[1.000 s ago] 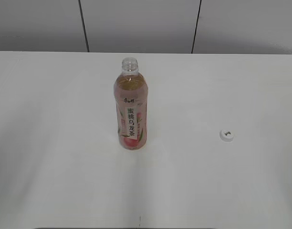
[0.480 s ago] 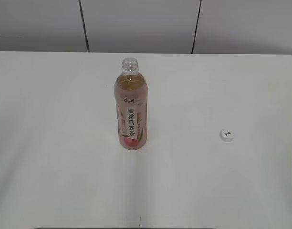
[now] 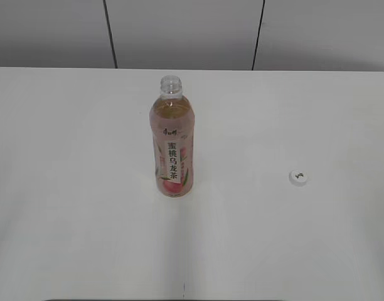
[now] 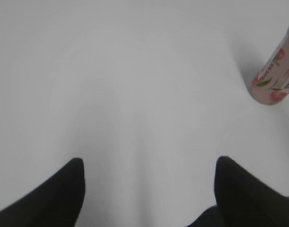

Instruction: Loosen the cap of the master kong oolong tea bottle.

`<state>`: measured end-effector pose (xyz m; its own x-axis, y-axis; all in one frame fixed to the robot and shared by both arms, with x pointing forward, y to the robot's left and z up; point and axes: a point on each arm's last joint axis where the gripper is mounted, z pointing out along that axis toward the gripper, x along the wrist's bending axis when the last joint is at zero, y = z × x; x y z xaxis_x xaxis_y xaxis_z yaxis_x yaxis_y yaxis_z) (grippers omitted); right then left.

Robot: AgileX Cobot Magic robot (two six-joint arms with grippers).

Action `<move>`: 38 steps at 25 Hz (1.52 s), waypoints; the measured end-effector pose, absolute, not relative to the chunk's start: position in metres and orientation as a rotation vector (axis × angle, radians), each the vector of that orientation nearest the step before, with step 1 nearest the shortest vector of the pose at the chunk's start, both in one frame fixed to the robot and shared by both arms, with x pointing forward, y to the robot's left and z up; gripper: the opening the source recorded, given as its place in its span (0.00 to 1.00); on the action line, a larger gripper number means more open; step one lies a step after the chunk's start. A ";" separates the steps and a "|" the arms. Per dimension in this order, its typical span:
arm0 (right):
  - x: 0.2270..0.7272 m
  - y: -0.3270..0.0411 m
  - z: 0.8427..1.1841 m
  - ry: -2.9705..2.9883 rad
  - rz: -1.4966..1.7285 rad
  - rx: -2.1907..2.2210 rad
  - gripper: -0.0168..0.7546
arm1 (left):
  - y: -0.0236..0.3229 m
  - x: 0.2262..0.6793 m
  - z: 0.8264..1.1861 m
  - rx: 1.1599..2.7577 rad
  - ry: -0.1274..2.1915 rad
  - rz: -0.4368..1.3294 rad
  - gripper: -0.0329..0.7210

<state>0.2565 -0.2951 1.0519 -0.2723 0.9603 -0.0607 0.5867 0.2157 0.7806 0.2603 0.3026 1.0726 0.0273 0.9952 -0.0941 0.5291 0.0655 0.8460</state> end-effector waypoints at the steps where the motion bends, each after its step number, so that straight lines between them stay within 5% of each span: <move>1: 0.256 -0.295 1.052 1.943 0.883 1.425 0.71 | 0.303 0.256 1.073 1.541 1.583 0.803 0.71; 13: 0.256 -0.295 1.052 1.943 0.884 1.424 0.71 | 0.303 0.231 1.073 1.572 1.380 0.921 0.56; 38: 0.230 -0.301 1.053 1.704 0.955 1.414 0.71 | 0.303 0.227 1.071 1.541 1.392 0.959 0.49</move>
